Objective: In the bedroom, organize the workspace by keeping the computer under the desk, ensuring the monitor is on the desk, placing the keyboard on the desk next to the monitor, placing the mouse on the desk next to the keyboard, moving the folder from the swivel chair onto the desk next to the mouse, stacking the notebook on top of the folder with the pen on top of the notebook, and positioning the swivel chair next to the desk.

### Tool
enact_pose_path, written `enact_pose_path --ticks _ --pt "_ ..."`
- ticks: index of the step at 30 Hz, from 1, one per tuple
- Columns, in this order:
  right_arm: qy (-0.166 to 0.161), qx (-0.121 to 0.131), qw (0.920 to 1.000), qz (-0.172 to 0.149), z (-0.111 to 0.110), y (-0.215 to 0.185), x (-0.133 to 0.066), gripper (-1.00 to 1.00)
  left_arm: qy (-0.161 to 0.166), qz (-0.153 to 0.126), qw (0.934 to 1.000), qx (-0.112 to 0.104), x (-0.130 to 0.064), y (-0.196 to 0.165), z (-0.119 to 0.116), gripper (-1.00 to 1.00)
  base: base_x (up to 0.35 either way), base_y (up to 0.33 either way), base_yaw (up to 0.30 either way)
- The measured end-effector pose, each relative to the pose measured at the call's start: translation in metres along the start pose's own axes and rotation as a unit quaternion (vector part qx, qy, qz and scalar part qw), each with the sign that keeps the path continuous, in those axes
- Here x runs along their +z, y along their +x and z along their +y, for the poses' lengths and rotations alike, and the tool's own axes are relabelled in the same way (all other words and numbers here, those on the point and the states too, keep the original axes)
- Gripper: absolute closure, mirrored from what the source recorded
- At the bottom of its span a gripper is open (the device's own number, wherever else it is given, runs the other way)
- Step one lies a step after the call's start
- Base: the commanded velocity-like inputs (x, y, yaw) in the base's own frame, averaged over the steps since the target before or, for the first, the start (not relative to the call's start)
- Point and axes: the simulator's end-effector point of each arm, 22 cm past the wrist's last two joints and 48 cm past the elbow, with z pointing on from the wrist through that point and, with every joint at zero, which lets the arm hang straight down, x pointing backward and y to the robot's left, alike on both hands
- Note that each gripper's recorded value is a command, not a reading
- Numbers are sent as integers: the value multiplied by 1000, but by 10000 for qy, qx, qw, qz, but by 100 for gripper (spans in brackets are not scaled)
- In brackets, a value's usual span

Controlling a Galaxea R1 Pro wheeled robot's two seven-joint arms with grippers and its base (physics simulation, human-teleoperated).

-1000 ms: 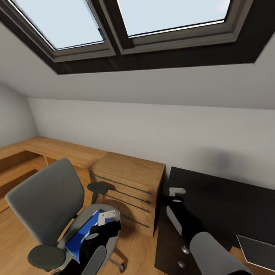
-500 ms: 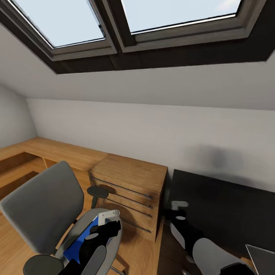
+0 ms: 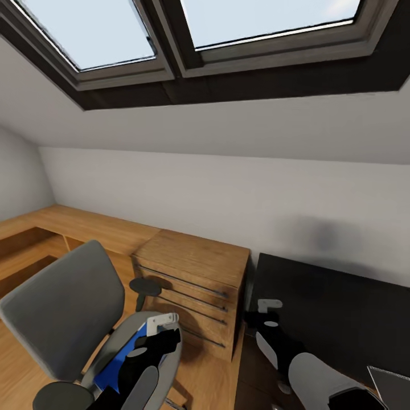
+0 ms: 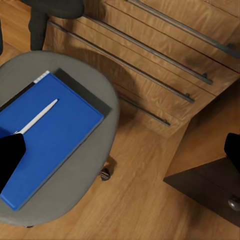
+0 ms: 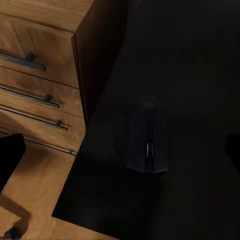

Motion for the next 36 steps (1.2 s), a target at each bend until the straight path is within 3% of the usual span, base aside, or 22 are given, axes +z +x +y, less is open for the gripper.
enact_pose_path --ticks 22,29,36 --pt "190 -124 9983 539 -27 10 6 -100 99 -16 9999 46 -3 0 -8 -100 151 0 0" --pt "215 -137 9979 591 -30 12 8 -100 454 2 9986 -281 -13 -8 -25 -100 2 0 0" --pt "216 -160 9971 712 -29 22 14 -100 499 21 9981 -348 -8 -4 -27 -100 0 0 0"
